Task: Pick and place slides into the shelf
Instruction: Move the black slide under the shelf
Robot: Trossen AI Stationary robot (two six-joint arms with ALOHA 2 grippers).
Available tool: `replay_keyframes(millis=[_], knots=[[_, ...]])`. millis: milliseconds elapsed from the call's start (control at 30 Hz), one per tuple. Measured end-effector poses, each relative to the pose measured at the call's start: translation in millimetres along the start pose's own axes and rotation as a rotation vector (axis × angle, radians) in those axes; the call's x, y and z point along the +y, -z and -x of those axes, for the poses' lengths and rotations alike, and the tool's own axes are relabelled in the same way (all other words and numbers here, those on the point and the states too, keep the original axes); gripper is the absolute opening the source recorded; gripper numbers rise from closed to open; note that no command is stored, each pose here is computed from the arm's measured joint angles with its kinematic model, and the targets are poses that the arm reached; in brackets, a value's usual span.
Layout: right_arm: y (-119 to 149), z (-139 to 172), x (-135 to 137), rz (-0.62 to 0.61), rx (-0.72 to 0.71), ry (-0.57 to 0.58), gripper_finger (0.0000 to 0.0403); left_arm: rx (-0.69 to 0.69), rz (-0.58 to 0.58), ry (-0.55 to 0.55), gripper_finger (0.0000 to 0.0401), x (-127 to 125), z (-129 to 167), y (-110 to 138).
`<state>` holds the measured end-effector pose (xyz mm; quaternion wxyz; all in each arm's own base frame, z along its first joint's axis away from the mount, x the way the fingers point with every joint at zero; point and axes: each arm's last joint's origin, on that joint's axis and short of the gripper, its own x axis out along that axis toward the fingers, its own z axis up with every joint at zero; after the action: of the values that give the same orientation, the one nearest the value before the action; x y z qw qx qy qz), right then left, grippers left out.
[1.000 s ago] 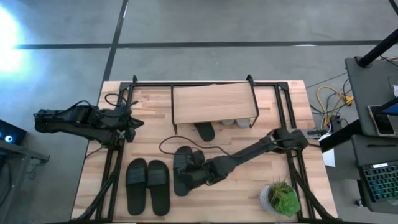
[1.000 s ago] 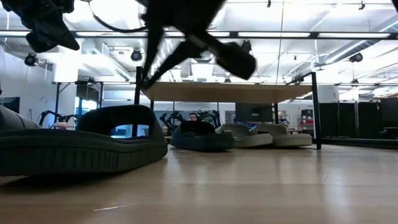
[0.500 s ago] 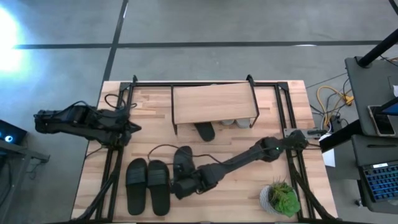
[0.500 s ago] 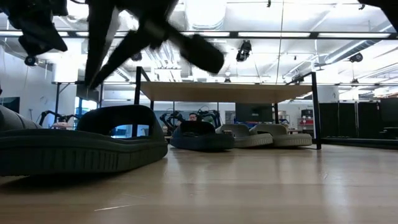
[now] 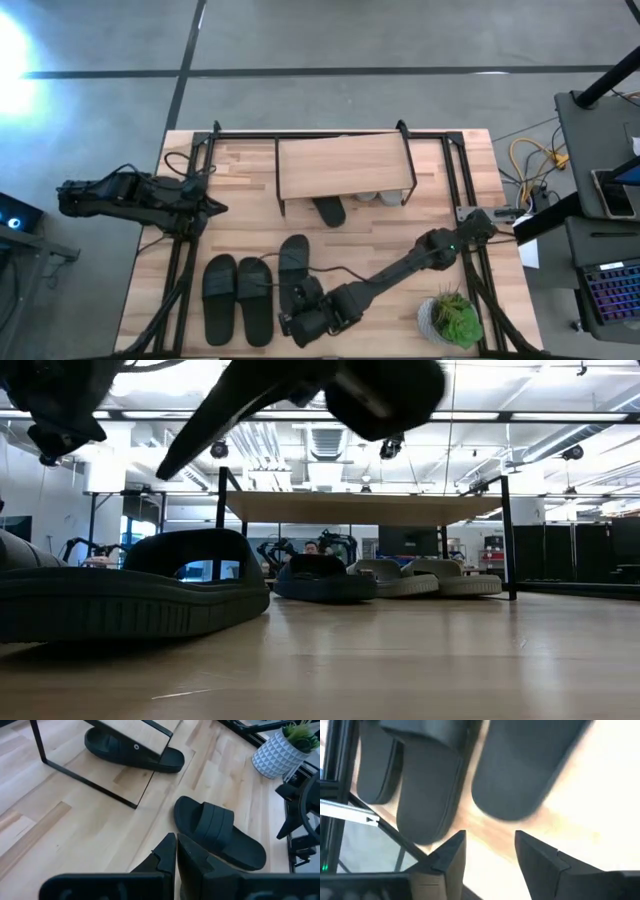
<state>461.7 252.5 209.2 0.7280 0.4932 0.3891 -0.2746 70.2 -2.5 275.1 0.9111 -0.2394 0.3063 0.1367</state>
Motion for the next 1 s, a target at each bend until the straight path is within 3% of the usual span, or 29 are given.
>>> replay_keyframes(millis=[133,267,467,667,1000], knots=[[12,-3,0,-0.074,0.021,-0.023,0.0174,0.001,-0.001,-0.001,0.0,0,0,1],[22,-18,2,-0.128,0.03,-0.078,0.0157,0.004,-0.005,-0.003,0.0,1,-1,1],[32,-39,-2,-0.185,0.034,-0.085,0.0095,0.018,-0.005,-0.012,0.0,2,-5,5],[33,-42,-4,-0.153,0.02,-0.078,0.0017,0.039,-0.009,-0.024,0.0,5,-11,11],[14,-58,-3,-0.158,0.01,-0.09,0.0011,0.038,-0.01,-0.026,0.0,5,-12,11]])
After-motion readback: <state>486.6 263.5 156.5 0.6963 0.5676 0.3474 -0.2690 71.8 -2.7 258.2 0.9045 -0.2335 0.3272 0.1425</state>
